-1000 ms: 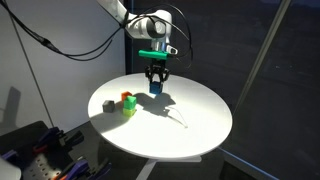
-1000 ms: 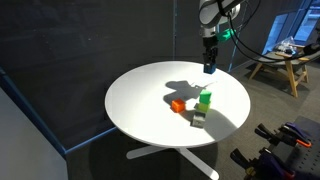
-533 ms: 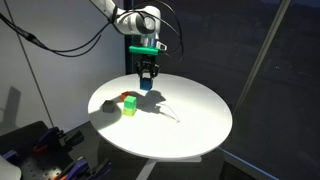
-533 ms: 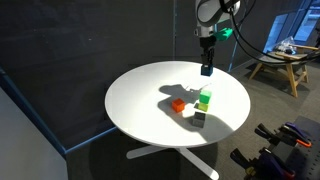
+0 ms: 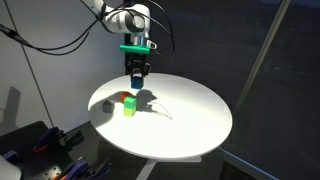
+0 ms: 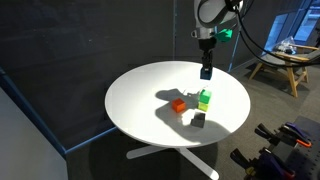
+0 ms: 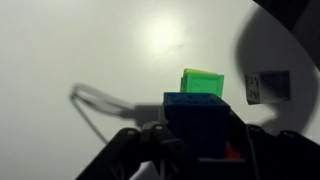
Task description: Put the blue block on the grey block
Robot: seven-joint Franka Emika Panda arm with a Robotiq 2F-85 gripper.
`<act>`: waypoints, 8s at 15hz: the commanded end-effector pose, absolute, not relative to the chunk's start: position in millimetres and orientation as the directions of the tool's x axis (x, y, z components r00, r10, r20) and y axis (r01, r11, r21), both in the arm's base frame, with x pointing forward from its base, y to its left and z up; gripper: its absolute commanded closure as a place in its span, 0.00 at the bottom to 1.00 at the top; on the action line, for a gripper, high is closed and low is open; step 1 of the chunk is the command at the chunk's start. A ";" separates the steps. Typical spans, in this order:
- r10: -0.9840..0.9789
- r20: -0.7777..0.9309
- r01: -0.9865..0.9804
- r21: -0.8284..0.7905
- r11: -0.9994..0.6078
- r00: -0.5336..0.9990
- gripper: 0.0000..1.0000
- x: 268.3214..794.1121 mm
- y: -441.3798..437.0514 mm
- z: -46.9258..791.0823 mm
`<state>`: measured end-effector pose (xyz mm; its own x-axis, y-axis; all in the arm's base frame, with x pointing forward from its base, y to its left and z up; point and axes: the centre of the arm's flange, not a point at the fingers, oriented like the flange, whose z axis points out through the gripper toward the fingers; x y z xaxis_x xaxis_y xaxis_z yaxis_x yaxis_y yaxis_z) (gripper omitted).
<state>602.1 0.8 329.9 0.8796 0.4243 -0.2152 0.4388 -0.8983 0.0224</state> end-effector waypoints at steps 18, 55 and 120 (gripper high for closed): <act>-0.054 -0.106 -0.052 0.020 -0.998 0.993 0.69 534.8 -4.0 360.6; 0.060 -0.074 0.061 0.019 -0.998 0.995 0.69 488.0 58.5 394.8; 0.330 -0.146 0.342 0.064 -0.938 0.933 0.69 493.3 136.0 230.5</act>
<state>486.3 133.5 232.1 0.9353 0.3192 -0.1528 0.3299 -0.9427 0.0501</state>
